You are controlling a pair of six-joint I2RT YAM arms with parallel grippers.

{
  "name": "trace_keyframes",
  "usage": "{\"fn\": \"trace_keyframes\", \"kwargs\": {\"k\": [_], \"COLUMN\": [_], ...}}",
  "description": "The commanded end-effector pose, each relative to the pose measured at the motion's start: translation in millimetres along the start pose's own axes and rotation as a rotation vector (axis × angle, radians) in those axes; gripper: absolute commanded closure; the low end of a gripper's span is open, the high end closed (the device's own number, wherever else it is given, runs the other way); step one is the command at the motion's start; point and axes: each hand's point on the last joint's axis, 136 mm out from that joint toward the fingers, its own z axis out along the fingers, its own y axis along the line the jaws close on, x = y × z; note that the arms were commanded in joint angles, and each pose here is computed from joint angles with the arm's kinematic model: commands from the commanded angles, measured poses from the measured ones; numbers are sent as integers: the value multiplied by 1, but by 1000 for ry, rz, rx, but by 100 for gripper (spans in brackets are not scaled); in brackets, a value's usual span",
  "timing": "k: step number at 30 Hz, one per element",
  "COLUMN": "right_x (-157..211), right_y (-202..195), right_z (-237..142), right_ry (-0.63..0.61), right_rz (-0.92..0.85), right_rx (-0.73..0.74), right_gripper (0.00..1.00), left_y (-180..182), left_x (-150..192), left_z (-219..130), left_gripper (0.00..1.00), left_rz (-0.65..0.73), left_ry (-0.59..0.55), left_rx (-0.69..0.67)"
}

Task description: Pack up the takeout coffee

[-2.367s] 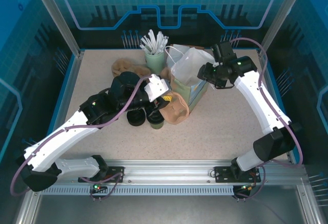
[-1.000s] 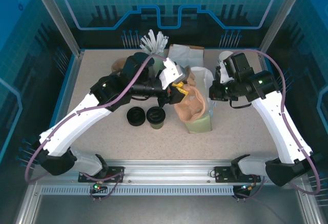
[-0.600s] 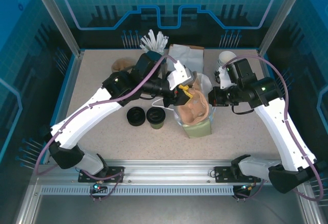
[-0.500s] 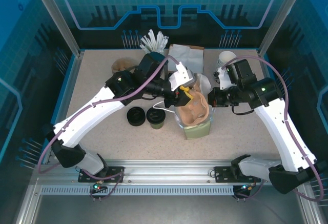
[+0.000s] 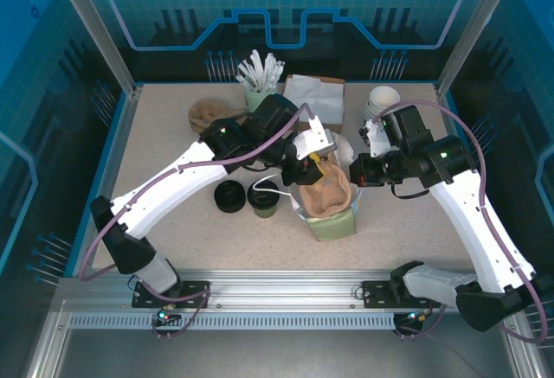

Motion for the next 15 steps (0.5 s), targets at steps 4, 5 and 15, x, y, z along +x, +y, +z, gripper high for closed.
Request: {"fn": "trace_keyframes", "kwargs": {"k": [4, 5, 15], "right_x": [8, 8, 14], "right_y": [12, 13, 14], "right_z": [-3, -3, 1], "right_ry": [9, 8, 22], "right_rz": [-36, -37, -47], "right_rx": [-63, -66, -88], "right_gripper": [100, 100, 100], "left_y": [4, 5, 13], "left_x": [16, 18, 34], "left_z": [10, 12, 32], "left_gripper": [74, 74, 77], "left_rz": [23, 23, 13], "left_ry": [62, 68, 127], "left_rx": [-10, -11, -5]}}
